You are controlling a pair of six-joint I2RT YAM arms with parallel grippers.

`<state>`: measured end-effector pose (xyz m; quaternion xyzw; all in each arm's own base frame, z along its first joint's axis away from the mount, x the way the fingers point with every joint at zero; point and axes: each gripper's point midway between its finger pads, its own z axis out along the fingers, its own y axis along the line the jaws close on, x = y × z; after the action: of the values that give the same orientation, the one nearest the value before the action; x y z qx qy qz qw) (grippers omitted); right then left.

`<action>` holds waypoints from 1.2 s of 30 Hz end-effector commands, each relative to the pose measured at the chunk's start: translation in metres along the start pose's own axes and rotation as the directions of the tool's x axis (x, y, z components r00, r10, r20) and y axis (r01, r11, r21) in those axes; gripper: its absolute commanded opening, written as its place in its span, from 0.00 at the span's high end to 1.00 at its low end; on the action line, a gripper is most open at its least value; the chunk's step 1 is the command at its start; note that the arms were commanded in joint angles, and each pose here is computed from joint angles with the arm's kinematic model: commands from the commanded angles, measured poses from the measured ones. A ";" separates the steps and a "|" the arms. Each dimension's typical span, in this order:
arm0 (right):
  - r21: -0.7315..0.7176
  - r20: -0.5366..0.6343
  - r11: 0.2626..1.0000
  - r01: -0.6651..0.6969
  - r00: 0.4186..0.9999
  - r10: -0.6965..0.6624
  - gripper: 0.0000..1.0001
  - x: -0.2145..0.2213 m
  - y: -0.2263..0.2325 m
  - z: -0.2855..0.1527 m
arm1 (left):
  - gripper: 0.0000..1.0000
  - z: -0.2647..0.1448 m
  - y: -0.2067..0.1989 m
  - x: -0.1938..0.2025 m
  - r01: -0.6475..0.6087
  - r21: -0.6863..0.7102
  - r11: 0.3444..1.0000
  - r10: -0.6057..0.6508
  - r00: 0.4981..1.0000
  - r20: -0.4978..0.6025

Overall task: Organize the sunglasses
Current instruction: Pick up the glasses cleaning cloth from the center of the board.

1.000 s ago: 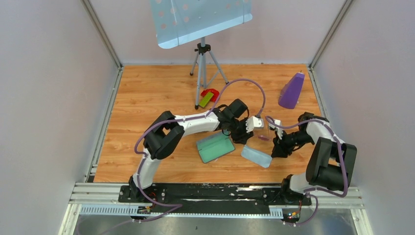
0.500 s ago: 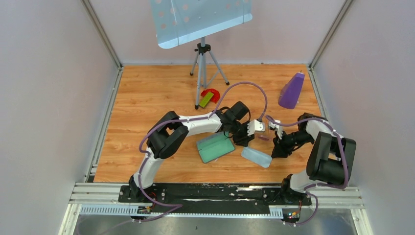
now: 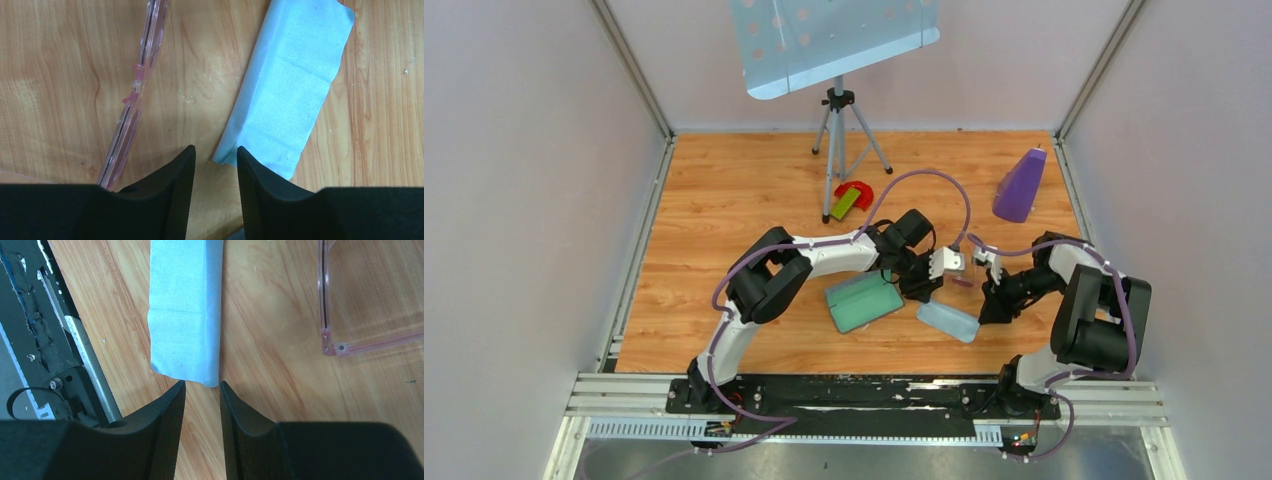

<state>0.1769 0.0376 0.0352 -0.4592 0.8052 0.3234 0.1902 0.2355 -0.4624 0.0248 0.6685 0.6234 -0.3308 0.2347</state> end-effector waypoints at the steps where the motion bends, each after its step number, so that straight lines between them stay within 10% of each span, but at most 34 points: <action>1: 0.003 0.018 1.000 -0.022 1.000 0.022 0.64 0.000 0.002 -0.002 | 0.59 -0.007 -0.009 -0.013 -0.026 0.025 0.999 0.026 0.999 0.022; 36: -0.031 0.127 0.986 -0.162 0.978 0.164 0.55 -0.003 -0.010 -0.017 | 1.00 0.007 -0.008 -0.011 -0.009 0.045 0.999 0.006 0.998 0.066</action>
<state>0.1891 0.0182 0.0339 -0.3809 0.8345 0.3445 0.1996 0.2321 -0.4699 0.0326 0.6668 0.6109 -0.3525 0.2407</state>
